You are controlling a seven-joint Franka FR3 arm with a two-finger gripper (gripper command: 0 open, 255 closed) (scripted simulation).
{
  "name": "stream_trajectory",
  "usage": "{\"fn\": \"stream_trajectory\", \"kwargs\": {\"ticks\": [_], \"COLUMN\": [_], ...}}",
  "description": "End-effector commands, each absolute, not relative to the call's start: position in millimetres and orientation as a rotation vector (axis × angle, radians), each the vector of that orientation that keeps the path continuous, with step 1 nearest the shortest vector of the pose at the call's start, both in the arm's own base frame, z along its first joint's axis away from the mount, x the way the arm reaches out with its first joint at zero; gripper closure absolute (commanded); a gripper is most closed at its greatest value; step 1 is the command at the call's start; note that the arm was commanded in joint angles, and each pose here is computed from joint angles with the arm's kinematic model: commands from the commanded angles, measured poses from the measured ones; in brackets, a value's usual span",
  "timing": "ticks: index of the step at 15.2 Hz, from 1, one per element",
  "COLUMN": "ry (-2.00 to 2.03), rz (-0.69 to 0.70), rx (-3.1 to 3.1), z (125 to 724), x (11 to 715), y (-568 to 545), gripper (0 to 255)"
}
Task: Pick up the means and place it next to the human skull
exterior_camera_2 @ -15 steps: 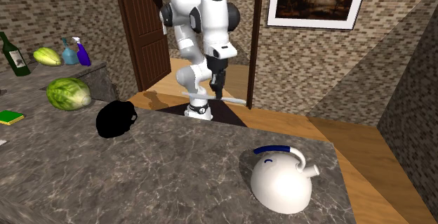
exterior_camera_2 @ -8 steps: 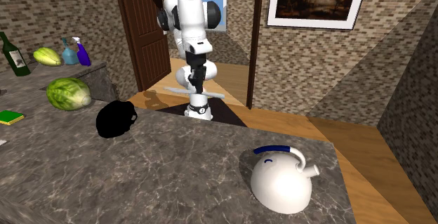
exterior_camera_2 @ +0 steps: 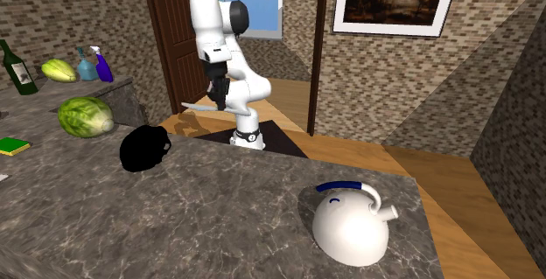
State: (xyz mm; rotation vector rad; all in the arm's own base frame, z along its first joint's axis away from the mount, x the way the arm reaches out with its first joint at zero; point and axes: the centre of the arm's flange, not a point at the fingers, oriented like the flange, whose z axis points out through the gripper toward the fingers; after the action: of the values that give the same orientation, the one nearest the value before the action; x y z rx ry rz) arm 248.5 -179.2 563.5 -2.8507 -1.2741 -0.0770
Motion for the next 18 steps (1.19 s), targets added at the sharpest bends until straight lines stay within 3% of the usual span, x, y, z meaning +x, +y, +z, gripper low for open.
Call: {"fn": "stream_trajectory", "kwargs": {"ticks": [1, 18], "ry": [-1.275, -1.275], "rz": [-0.076, -0.076], "rx": [-2.850, -2.850], "z": [563.3, 563.3], "x": [228.2, 54.3], "y": [-197.8, -339.5], "gripper": [255, 255]}}
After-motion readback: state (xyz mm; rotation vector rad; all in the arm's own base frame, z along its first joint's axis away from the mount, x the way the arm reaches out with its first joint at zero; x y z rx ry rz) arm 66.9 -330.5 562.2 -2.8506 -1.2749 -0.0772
